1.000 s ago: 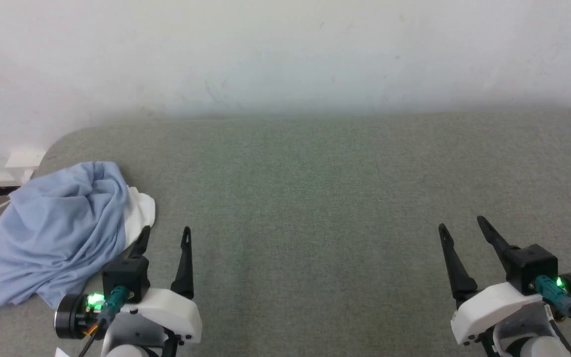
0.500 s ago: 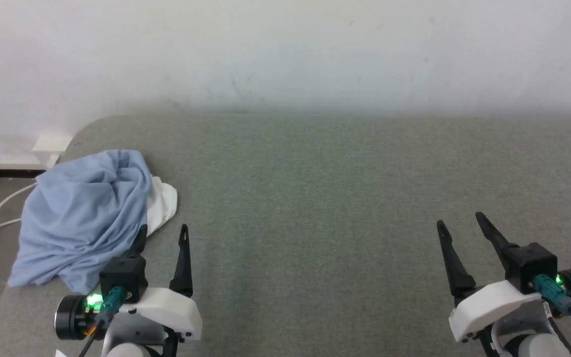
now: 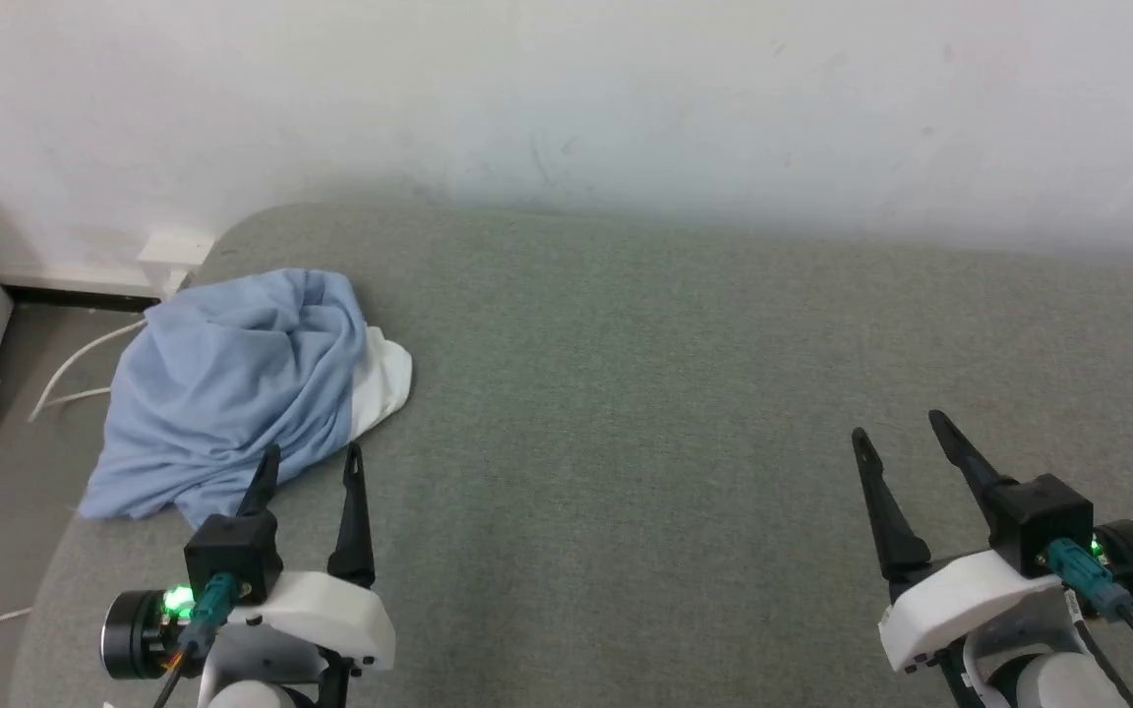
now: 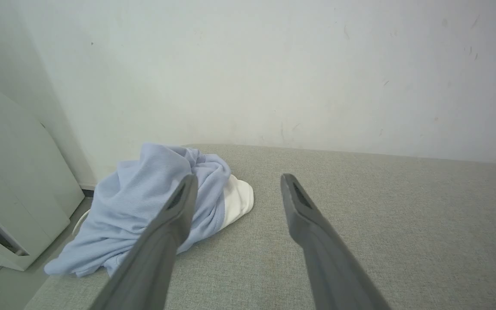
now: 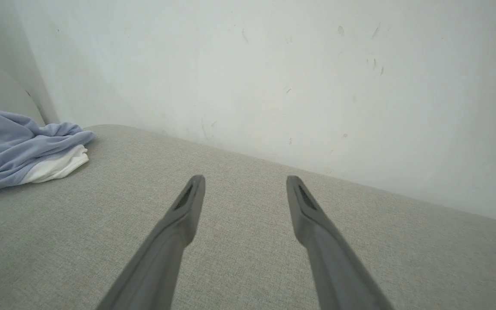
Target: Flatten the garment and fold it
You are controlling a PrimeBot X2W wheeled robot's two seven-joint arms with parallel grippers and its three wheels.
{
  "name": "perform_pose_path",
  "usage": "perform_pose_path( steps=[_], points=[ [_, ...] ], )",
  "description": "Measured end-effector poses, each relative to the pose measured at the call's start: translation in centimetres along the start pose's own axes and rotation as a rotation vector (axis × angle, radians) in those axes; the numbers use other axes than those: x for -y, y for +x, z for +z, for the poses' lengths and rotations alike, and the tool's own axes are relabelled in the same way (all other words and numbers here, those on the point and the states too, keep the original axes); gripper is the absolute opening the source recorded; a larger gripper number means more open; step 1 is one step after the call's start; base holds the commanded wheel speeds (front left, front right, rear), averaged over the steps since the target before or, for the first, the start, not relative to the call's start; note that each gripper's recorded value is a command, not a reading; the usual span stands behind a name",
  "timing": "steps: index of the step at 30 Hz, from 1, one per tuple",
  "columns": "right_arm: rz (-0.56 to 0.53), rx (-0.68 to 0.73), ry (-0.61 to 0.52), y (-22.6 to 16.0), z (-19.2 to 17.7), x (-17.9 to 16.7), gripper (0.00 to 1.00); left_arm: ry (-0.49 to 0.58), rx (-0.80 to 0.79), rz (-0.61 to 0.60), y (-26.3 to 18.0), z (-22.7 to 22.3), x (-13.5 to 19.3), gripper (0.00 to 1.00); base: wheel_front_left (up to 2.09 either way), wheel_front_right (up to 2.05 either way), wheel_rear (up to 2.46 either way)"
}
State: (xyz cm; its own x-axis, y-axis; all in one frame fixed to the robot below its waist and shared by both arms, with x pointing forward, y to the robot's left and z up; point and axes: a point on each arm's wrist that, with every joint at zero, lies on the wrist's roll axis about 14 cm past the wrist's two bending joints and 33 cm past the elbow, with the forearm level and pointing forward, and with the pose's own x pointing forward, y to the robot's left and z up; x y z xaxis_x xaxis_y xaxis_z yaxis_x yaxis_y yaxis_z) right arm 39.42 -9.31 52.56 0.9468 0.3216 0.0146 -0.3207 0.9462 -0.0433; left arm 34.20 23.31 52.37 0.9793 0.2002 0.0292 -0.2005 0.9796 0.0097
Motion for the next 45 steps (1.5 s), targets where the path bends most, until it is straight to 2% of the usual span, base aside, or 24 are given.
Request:
perform_pose_path(
  steps=[45],
  points=[
    [0.245, 0.043, 0.027, 4.0, 0.6, -8.1, 1.00, -0.010, 0.028, 0.281, -4.4, -0.5, -7.9, 1.00, 0.00, 0.00, 0.00]
  ],
)
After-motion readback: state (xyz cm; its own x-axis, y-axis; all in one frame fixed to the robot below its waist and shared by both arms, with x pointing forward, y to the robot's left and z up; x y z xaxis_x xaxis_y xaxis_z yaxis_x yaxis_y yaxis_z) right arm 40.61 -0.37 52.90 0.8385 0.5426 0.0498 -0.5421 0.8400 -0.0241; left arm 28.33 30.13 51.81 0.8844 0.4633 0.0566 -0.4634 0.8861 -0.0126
